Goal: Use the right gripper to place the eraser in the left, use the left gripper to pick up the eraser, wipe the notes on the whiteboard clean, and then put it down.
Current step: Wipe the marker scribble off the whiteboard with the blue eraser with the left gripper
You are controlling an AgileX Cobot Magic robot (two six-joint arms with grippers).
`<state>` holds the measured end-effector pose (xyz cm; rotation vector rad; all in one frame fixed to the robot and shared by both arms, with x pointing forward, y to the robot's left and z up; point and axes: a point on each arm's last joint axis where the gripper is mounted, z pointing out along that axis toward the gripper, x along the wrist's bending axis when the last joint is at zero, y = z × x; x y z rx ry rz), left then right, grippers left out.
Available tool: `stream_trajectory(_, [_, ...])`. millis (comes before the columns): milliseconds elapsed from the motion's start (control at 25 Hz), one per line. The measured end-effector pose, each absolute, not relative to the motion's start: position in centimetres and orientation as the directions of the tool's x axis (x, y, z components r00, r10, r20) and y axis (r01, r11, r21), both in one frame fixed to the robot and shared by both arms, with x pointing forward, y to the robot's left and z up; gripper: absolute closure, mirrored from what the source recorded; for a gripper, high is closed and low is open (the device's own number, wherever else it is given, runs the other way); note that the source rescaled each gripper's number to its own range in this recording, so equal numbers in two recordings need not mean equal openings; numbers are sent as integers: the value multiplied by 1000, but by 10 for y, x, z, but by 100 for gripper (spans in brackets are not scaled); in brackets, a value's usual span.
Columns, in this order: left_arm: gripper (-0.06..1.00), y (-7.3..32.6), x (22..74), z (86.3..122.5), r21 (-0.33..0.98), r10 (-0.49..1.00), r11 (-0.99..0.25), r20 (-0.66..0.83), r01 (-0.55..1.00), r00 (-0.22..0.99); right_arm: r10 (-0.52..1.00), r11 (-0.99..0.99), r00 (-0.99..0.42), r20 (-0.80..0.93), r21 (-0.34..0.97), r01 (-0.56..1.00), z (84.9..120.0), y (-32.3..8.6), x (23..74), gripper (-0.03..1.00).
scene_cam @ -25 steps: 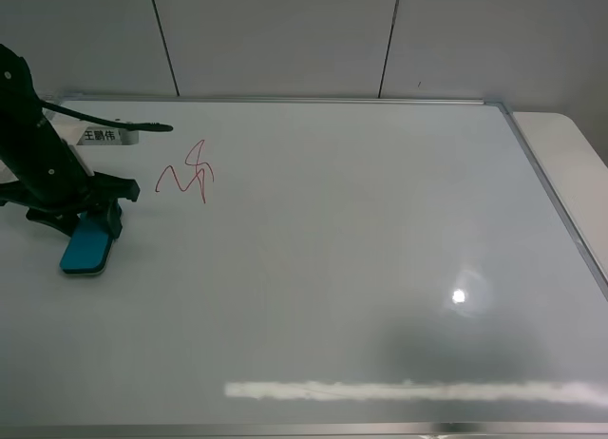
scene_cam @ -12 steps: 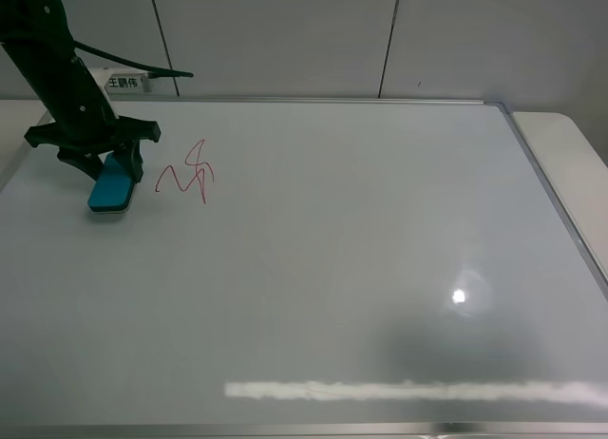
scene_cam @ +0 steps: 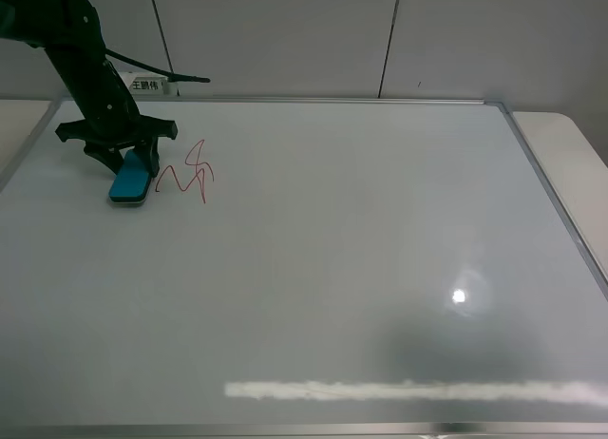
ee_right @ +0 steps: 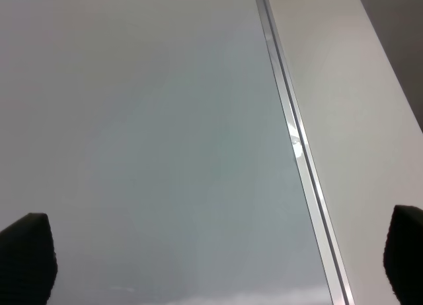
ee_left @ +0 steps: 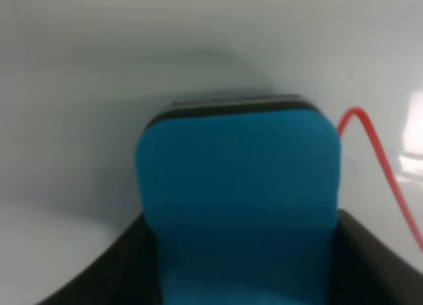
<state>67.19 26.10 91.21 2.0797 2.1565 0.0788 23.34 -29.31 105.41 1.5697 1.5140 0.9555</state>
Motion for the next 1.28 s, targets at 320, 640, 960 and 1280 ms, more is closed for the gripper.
stream_trajectory(320, [92, 255, 678, 896, 116, 999, 6, -48, 993, -1, 1000, -27, 25, 18, 895, 446, 1054, -293, 233, -3])
stream_trajectory(640, [92, 235, 677, 896, 129, 998, -47, -40, 991, 52, 1000, -27, 25, 18, 895, 446, 1054, -293, 233, -3])
stream_trajectory(960, [92, 159, 660, 894, 130, 973, -219, -40, 967, 225, 1000, -27, 25, 18, 895, 446, 1054, -293, 233, -3])
stream_trajectory(1280, [92, 82, 625, 892, 124, 916, -391, -48, 912, 399, 1000, -27, 25, 18, 895, 446, 1054, -293, 233, -3])
